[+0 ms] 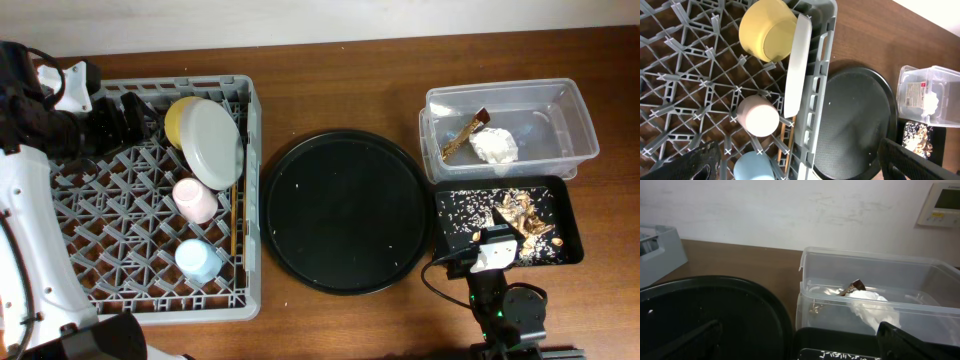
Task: Sort waste into correct bins and load items into the dishwasher rack
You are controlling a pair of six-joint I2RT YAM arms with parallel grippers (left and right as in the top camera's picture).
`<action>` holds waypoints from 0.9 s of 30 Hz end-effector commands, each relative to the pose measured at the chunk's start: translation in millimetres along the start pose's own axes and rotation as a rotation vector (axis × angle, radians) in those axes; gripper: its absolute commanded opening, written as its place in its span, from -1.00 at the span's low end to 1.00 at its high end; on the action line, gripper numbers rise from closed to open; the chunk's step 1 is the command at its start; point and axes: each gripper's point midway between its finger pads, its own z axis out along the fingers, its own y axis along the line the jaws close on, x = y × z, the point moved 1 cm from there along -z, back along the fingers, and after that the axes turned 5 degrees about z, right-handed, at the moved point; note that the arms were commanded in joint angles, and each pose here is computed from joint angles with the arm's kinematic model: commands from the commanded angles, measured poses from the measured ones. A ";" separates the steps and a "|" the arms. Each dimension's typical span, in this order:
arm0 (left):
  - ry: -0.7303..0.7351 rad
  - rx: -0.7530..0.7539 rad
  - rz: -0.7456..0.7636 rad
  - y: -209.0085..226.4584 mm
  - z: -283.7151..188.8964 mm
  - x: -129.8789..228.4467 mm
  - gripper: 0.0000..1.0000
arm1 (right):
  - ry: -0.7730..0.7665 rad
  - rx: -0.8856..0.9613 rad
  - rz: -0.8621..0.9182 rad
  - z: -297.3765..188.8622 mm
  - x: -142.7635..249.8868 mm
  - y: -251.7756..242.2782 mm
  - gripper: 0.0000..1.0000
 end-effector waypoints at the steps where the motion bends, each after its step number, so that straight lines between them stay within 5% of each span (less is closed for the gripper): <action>1: -0.010 -0.003 0.005 1.9 -2.3 -2.0 0.99 | 0.003 0.016 -0.006 -0.2 2.0 -3.1 0.98; 5: -0.039 -0.005 0.020 -3.5 -13.6 -0.9 0.99 | 0.003 0.016 -0.006 -0.2 2.0 -3.1 0.97; 9: -0.224 -0.014 0.109 -38.6 -84.0 15.9 0.99 | 0.003 0.016 -0.006 -0.2 2.0 -3.1 0.97; 17: -0.611 0.087 0.440 -135.4 -219.3 137.3 0.99 | 0.003 0.016 -0.006 -0.2 2.0 -3.1 0.97; 22: -0.628 0.117 0.478 -127.5 -214.2 203.5 0.99 | 0.003 0.016 -0.006 -0.2 2.0 -3.1 0.97; 27: -0.562 0.001 0.413 -79.3 -155.4 248.0 0.99 | 0.003 0.016 -0.006 -0.2 2.0 -3.1 0.97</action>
